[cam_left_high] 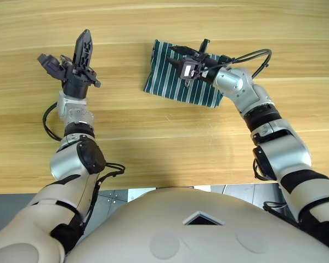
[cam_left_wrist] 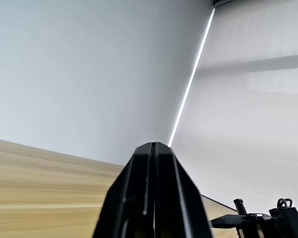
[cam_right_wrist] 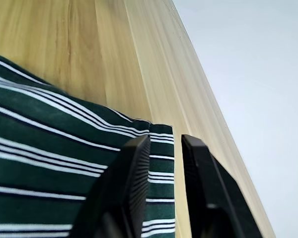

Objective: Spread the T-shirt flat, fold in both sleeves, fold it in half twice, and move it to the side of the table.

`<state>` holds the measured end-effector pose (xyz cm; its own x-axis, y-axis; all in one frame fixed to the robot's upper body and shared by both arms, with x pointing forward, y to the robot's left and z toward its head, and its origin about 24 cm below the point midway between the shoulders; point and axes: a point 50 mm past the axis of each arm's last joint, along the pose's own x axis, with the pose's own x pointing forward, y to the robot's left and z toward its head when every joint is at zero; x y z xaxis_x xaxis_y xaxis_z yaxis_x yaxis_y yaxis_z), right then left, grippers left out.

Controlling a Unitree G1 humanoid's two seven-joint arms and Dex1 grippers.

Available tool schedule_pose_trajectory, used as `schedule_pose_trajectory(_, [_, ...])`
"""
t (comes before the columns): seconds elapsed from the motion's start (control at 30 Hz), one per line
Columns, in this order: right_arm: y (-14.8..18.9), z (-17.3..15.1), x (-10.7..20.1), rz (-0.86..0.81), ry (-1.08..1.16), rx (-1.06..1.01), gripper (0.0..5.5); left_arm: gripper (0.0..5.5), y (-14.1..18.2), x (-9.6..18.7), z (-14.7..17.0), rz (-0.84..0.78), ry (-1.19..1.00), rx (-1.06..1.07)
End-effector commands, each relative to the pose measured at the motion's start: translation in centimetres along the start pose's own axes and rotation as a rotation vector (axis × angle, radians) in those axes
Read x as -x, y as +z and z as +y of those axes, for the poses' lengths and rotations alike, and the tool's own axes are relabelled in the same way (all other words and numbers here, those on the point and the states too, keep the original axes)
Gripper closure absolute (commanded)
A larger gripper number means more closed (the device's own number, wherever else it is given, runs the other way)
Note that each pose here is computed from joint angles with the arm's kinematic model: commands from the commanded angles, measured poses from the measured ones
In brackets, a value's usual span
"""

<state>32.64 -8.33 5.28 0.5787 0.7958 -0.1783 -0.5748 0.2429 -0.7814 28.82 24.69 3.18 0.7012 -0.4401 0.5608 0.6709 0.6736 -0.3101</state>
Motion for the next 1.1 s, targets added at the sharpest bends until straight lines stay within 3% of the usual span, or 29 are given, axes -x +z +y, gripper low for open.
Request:
schedule_pose_trajectory(0.03, [0.2, -0.5, -0.4, 0.000, 0.016, 0.017, 5.11, 5.50, 0.0, -0.2, 0.2, -0.004, 0.019, 0.020])
schedule_pose_trajectory(0.1, [0.1, -0.4, -0.5, 0.001, 0.020, 0.010, 5.47, 5.50, 0.0, -0.2, 0.3, -0.009, 0.031, 0.029])
schedule_pose_trajectory(0.47, [-0.7, 2.3, -1.1, 0.027, 0.170, -0.284, 5.47, 5.50, -0.2, 0.0, 1.1, -0.003, 0.160, 0.077])
schedule_pose_trajectory(0.6, [-2.5, 4.1, -0.9, 0.175, 0.189, -0.398, 5.47, 5.50, -0.2, 0.0, 1.5, 0.013, 0.231, 0.081])
schedule_pose_trajectory(0.67, [-4.6, 4.8, 0.0, 0.363, 0.139, -0.460, 5.47, 5.50, -0.2, 0.1, 1.8, 0.029, 0.277, 0.077])
schedule_pose_trajectory(0.73, [-7.4, 4.6, 2.2, 0.590, 0.022, -0.517, 5.47, 5.50, -0.3, 0.0, 2.0, 0.038, 0.322, 0.076])
schedule_pose_trajectory(0.9, [-13.1, 2.1, 11.5, 1.026, -0.409, -0.646, 5.47, 5.50, -0.3, 0.3, 2.5, 0.051, 0.409, 0.078])
schedule_pose_trajectory(1.1, [-15.4, 1.6, 20.4, 1.266, -0.676, -0.669, 5.47, 5.50, -0.2, 0.7, 2.8, 0.065, 0.471, 0.073])
